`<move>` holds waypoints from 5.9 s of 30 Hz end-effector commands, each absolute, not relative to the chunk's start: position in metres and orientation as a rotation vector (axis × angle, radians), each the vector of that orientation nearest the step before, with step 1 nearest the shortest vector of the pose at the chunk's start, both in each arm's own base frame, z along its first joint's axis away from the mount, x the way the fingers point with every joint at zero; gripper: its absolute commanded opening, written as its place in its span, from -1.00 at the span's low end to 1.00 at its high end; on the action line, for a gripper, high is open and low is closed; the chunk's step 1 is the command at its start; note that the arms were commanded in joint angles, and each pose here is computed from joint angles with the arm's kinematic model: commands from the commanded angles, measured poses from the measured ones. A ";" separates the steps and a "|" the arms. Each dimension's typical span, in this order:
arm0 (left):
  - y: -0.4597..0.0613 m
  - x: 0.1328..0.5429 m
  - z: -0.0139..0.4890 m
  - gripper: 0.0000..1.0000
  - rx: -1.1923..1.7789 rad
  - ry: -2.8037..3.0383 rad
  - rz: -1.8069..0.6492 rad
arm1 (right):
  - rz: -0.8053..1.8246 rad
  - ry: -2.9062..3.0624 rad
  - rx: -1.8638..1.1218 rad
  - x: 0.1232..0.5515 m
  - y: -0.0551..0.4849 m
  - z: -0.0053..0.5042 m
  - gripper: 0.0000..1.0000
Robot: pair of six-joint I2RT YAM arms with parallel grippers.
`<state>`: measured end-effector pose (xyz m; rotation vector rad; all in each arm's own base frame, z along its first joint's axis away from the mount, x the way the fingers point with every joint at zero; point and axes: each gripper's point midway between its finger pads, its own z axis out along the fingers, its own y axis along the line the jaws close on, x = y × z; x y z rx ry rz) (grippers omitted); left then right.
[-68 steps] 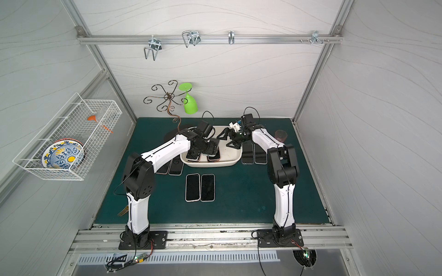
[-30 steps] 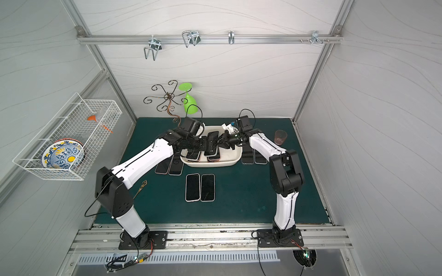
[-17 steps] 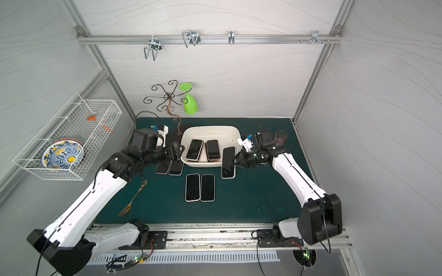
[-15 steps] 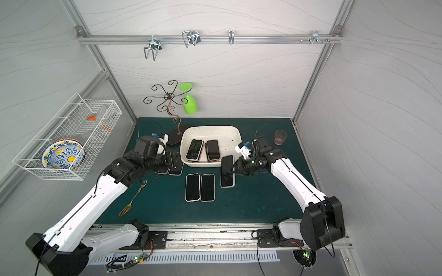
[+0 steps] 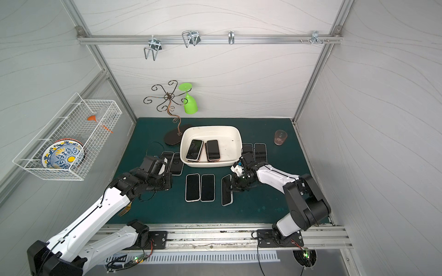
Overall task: Take the phone out of the storage box
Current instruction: Place the phone at the center of the board, then pick up the phone from the storage box.
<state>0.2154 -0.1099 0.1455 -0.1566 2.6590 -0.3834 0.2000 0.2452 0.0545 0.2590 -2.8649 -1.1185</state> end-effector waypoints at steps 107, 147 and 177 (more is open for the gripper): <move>-0.139 0.433 0.229 0.99 -0.287 2.508 -0.225 | -0.448 -3.343 0.966 0.445 0.341 0.075 0.97; -0.125 0.418 0.208 0.97 -0.288 2.541 -0.271 | -0.379 -3.350 0.920 0.447 0.349 0.056 -0.27; -0.220 0.454 0.197 0.99 -0.679 2.277 -1.201 | -0.956 -3.396 0.798 0.406 0.340 0.201 -0.40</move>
